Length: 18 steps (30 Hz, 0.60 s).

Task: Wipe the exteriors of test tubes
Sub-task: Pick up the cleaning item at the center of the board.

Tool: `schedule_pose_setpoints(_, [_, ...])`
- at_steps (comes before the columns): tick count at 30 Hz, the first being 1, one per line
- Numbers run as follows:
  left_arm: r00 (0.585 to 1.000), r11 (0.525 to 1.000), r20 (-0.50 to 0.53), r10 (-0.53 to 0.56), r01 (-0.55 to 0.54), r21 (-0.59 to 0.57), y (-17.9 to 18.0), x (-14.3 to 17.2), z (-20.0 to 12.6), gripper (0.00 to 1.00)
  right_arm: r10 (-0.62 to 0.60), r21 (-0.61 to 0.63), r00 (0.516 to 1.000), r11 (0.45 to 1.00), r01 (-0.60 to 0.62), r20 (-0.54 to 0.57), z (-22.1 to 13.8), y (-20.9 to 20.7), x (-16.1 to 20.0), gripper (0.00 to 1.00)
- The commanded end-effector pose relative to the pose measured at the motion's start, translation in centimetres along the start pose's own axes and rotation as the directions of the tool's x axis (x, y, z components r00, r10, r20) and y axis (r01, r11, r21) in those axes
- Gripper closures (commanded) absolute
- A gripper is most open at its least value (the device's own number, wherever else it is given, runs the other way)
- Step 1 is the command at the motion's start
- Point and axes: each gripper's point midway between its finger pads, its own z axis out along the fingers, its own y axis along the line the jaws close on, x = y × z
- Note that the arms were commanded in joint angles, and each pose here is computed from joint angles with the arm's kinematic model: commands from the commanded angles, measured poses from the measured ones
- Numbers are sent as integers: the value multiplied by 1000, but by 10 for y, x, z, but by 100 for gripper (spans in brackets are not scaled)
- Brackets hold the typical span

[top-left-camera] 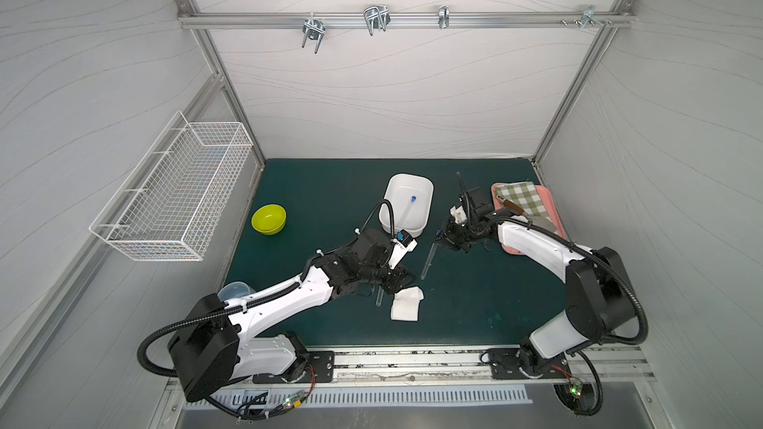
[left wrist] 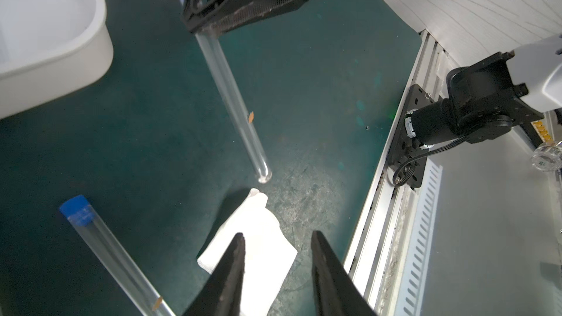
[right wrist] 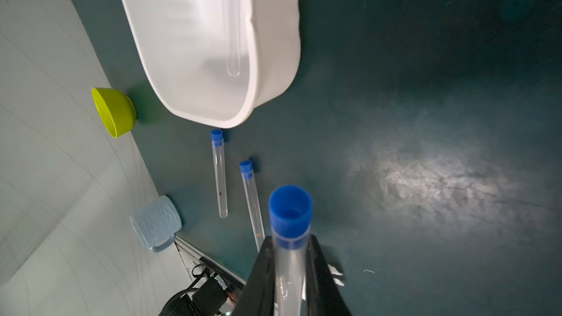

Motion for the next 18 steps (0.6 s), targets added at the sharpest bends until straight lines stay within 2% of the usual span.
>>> schedule_pose_setpoints(1, [1000,1000,-21,22,-22,-15,2,10,5,57,9,32,1000,999,-9,8,-11,-18,1,88])
schedule_pose_setpoints(10, [969,992,-213,126,-126,14,-7,40,37,53,76,35,997,996,-76,8,-14,-53,10,88])
schedule_pose_setpoints(18, [899,966,-367,240,-260,-5,-5,67,56,52,100,15,994,995,-101,30,-27,-65,5,88])
